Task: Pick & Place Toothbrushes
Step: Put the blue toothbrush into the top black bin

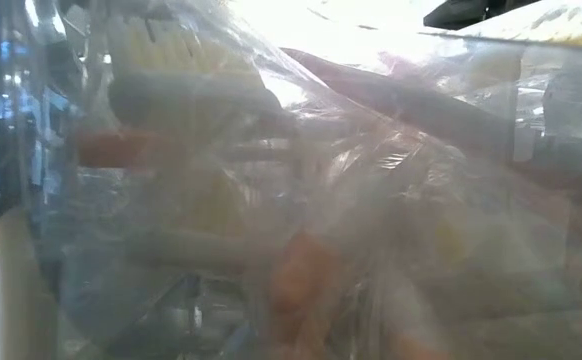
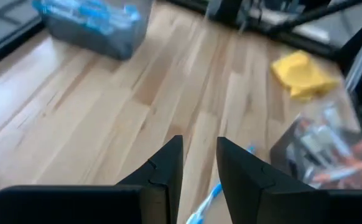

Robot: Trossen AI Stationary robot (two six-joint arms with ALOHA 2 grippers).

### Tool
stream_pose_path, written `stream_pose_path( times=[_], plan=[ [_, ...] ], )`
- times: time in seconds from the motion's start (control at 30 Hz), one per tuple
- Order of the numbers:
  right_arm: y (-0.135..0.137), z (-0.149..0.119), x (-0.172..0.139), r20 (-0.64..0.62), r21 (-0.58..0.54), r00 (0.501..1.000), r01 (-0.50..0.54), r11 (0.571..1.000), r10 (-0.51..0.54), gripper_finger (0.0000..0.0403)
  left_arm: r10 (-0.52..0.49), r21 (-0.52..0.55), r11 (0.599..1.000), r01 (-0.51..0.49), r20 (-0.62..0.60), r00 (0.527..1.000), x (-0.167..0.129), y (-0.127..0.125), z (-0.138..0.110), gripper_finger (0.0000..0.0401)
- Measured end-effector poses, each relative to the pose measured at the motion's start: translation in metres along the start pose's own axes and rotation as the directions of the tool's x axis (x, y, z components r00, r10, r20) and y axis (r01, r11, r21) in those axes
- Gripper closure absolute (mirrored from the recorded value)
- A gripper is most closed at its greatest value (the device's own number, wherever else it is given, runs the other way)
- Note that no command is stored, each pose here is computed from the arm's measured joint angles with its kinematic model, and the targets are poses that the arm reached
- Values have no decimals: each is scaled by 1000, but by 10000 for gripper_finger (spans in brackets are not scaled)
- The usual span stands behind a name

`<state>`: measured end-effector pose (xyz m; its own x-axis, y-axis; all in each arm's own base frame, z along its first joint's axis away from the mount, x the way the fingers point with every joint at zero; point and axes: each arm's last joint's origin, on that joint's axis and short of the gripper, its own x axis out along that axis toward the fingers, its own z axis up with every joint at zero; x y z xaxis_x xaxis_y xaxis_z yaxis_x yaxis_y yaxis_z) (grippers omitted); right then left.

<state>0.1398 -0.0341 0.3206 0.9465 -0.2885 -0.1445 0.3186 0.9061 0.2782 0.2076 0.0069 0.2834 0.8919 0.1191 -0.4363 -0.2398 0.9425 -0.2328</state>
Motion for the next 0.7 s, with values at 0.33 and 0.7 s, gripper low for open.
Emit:
stream_pose_path(
  times=[0.33, 0.7],
  plan=[
    [-5, -6, 17, -74, 25, 997, 8, 1000, -6, 401, 71, 105, 993, -44, -262, 962, 26, 3, -21, 306],
    [-7, -16, 35, -165, 84, 986, 11, 996, 3, 401, 51, 301, 950, 80, -405, 913, 63, 2, -42, 301]
  ],
)
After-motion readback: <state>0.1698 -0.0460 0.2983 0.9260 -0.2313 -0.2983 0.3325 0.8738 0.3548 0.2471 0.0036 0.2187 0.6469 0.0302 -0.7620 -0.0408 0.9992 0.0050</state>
